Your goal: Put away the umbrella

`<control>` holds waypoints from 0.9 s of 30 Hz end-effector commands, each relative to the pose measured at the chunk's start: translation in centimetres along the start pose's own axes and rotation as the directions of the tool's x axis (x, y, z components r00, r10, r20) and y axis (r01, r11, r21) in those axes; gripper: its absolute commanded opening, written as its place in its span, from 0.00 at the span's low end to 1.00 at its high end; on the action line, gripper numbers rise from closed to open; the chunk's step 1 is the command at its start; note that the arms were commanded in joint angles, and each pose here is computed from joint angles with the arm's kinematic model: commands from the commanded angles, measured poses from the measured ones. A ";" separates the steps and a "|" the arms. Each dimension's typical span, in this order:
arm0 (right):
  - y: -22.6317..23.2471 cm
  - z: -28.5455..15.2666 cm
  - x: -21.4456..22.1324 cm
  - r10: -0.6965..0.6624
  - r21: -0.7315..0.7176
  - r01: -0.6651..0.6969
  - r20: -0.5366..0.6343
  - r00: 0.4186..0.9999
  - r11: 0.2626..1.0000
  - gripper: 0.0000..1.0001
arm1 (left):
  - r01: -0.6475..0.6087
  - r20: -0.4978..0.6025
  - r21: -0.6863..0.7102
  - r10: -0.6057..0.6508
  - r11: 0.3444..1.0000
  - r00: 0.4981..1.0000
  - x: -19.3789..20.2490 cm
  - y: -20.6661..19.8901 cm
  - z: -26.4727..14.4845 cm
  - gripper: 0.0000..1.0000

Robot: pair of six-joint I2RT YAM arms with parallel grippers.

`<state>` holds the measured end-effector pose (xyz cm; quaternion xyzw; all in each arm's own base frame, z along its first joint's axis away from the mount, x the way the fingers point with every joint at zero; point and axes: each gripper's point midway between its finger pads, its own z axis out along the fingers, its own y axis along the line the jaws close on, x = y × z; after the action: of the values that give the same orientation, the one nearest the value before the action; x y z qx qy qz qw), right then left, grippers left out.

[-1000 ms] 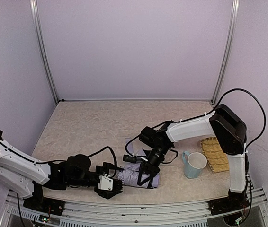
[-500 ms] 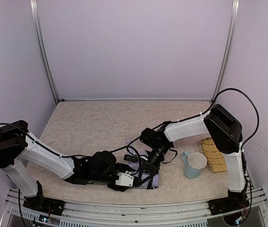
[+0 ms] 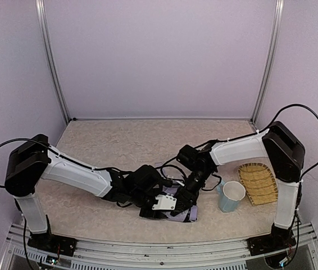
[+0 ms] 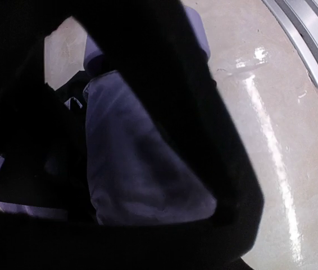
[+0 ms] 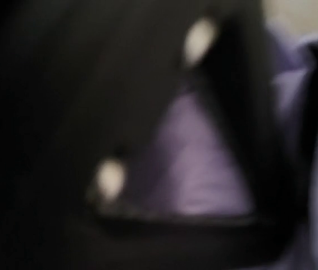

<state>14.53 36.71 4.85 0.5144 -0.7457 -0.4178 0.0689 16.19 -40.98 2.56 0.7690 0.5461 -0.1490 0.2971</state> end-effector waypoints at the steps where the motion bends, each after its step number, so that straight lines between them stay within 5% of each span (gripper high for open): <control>1: -1.3 -2.3 -1.9 -0.081 0.213 0.059 0.100 0.992 0.975 0.80 | 0.282 -0.333 0.244 -0.193 0.928 0.923 7.6 -6.9 1.5 0.34; 14: 0.0 -12.0 -2.6 -0.223 0.591 -0.011 0.322 0.920 0.806 0.78 | 0.559 -0.411 0.335 -0.416 0.759 0.811 9.1 -7.9 -0.1 0.26; 23: 4.9 -9.8 -1.4 -0.573 0.831 0.236 0.118 0.811 0.504 0.76 | 0.629 -0.430 0.405 -0.470 0.664 0.771 9.6 -7.2 0.2 0.24; 27: 6.7 -8.3 -1.5 -0.646 0.848 0.287 0.082 0.759 0.445 0.72 | 0.640 -0.435 0.422 -0.476 0.642 0.764 9.7 -7.2 0.3 0.23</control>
<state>14.05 33.63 13.72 0.5849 -0.6998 -0.1841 -0.3665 17.05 -40.54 2.19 0.6677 0.6511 -0.3398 0.1215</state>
